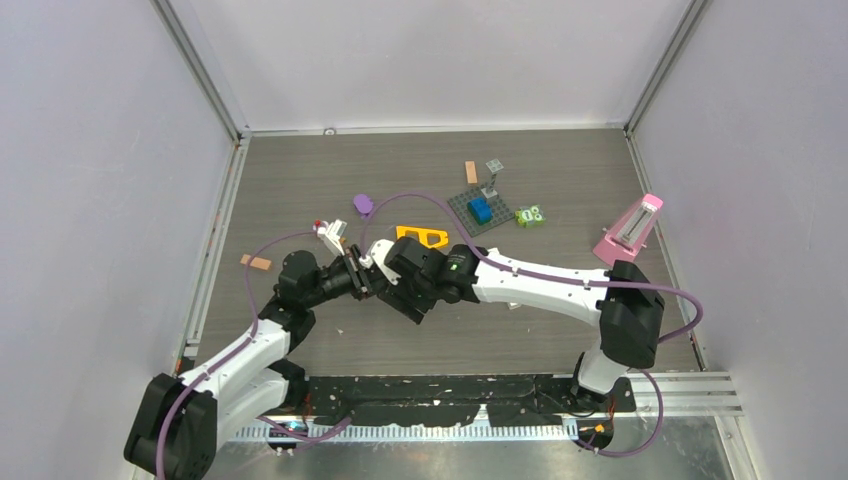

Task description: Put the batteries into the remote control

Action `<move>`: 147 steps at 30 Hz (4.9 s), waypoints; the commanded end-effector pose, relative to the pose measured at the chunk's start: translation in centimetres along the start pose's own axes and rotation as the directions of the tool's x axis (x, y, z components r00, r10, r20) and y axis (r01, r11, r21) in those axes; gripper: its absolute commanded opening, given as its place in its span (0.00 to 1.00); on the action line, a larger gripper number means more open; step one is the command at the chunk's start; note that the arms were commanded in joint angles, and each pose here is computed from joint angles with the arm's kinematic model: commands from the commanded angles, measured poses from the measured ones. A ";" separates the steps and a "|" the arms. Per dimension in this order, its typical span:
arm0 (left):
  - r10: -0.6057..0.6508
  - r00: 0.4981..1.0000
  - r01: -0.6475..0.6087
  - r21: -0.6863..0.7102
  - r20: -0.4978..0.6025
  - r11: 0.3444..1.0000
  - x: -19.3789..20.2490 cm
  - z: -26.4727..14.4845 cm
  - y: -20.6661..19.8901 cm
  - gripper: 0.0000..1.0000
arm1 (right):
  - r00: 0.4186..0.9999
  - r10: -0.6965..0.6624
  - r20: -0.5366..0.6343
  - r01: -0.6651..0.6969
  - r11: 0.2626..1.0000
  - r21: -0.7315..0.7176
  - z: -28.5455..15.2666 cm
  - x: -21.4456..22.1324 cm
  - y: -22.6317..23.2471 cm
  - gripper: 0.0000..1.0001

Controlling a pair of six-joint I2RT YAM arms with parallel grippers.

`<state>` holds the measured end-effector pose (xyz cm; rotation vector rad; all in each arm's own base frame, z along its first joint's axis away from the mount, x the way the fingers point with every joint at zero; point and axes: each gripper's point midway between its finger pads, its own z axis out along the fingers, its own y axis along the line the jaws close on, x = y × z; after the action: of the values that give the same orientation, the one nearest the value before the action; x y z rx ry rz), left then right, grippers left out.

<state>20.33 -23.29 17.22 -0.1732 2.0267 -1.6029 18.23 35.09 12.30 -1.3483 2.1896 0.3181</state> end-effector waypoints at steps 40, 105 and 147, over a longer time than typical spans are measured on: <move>-0.021 0.999 0.015 0.136 0.043 0.991 -1.9 -0.5 -3.2 0.00 | 0.673 0.610 0.419 -0.457 0.788 -0.413 -10.5 -6.6 -3.5 0.95; -0.189 0.952 0.062 0.456 0.240 0.888 -6.2 -4.6 -13.6 0.00 | 0.286 0.917 0.279 -0.499 0.391 -0.774 -11.5 -8.8 -1.7 0.30; 0.271 0.949 -0.294 0.136 0.164 0.946 -3.6 -3.1 -11.7 0.00 | 0.409 0.771 0.489 -0.410 0.633 -0.656 -17.6 -5.7 -0.5 0.88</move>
<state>19.95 -22.17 29.13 -0.0675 1.7045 -1.5471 16.09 33.46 28.41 -0.2039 1.8910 1.5491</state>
